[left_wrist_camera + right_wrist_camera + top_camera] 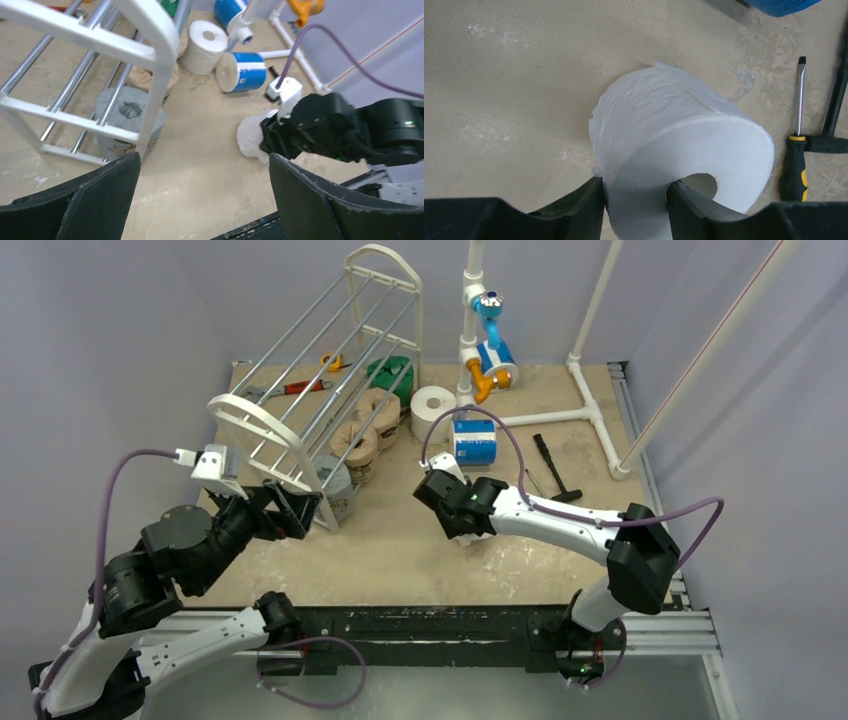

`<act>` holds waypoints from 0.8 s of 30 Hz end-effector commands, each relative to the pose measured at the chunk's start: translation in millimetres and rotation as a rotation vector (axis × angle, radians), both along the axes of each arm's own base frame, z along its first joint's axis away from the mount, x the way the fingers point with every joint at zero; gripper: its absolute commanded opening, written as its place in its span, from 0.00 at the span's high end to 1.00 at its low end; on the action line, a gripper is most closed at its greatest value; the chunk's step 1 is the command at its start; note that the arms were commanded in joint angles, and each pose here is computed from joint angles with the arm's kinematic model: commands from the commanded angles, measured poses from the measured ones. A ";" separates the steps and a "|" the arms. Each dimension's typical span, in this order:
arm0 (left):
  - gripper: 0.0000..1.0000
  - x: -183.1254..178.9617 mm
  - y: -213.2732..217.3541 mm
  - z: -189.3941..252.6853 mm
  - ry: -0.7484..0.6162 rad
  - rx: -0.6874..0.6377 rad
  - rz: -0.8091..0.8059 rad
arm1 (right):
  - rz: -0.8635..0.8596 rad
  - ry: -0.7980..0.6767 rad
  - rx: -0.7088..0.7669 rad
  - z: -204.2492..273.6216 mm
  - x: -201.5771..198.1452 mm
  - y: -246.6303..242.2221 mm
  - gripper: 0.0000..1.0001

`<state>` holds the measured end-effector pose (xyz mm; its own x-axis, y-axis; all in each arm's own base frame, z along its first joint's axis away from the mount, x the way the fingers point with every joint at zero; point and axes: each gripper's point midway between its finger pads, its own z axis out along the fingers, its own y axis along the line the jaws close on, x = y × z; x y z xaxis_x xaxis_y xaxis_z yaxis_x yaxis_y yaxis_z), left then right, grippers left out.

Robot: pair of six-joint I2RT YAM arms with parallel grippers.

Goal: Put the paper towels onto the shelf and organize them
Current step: Adjust the paper towel at the center of the board.

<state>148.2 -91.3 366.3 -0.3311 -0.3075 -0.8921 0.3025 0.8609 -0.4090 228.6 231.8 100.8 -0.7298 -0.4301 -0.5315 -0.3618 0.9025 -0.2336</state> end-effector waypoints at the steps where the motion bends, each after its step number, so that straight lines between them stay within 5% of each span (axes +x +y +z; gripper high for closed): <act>1: 0.00 9.3 14.1 -27.3 -0.015 0.110 0.070 | 0.011 -0.051 -0.005 18.0 8.1 5.0 0.53; 9: 0.00 25.4 10.3 -37.7 -0.127 0.165 0.093 | 0.030 -0.056 0.077 44.2 3.4 12.0 0.31; 11: 0.00 29.5 8.3 -38.2 -0.142 0.194 0.095 | 0.048 -0.045 0.131 54.7 -1.6 17.1 0.19; 24: 0.10 63.9 -7.0 -42.1 -0.173 0.333 0.141 | -0.087 -0.160 0.554 136.7 -13.1 -7.7 0.15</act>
